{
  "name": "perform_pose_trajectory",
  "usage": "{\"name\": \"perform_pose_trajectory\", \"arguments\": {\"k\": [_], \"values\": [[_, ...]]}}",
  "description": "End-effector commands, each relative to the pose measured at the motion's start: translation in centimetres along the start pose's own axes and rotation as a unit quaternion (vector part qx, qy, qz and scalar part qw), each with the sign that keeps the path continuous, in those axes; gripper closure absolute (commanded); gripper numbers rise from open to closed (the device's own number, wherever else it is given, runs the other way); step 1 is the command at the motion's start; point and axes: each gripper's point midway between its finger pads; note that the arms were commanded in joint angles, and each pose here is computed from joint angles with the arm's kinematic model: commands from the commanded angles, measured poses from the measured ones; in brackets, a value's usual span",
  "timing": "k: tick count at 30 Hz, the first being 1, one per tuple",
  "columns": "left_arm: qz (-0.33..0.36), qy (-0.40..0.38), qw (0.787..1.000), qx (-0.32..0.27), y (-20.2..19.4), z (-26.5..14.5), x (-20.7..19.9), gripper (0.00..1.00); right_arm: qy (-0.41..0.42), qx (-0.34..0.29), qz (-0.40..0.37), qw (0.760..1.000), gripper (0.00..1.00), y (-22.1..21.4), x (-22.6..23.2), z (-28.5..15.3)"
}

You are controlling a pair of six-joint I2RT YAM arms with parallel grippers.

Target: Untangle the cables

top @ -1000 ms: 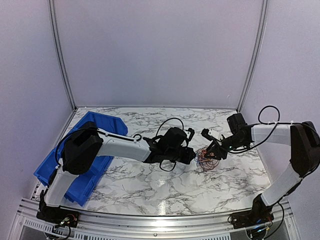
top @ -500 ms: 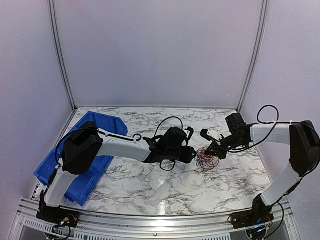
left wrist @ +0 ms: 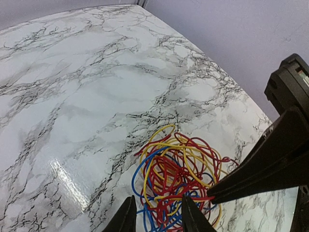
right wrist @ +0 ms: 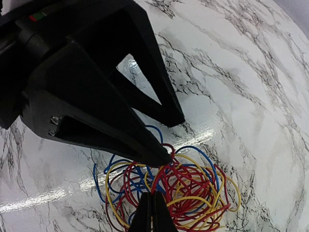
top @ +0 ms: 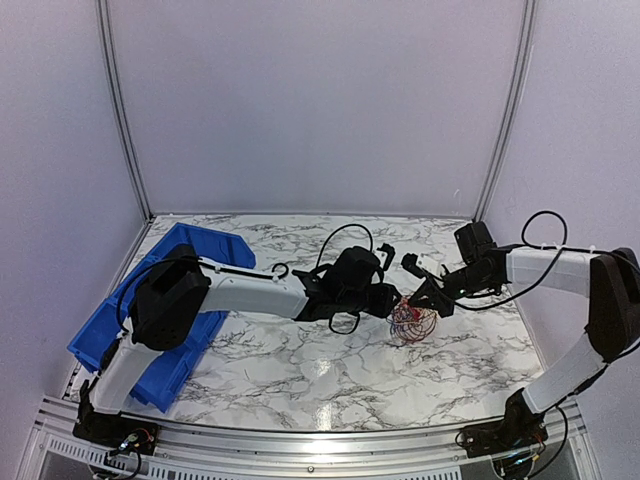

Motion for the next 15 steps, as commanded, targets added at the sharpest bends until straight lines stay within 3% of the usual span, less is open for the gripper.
{"name": "perform_pose_trajectory", "arguments": {"k": [1, 10, 11, 13, 15], "values": [[0.026, -0.011, 0.999, -0.015, 0.6, 1.4, -0.3, 0.70, 0.017, -0.016, -0.019, 1.000, 1.00, 1.7, 0.8, -0.6], [0.029, -0.029, 0.999, -0.006, -0.1, 0.8, -0.9, 1.00, -0.005, -0.011, -0.014, 1.000, 1.00, 1.5, 0.0, -0.4], [0.029, -0.027, 0.999, -0.005, -0.1, 0.4, -0.8, 1.00, -0.010, -0.009, -0.013, 1.000, 0.97, 1.5, -0.2, -0.3], [0.028, -0.013, 1.000, -0.006, -0.1, -0.5, -0.3, 1.00, -0.020, -0.005, -0.008, 1.000, 0.82, 1.3, -0.7, -0.2], [0.030, -0.007, 1.000, -0.007, 0.0, -1.5, 0.0, 0.90, -0.019, 0.000, -0.003, 1.000, 0.67, 0.9, -0.8, 0.1]]}}
Point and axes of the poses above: each gripper's point midway between its finger pads, its own z axis out along the fingers, its own x axis along the line the jaws close on, y = z × x, and after that the axes turned 12 degrees about z, right-handed
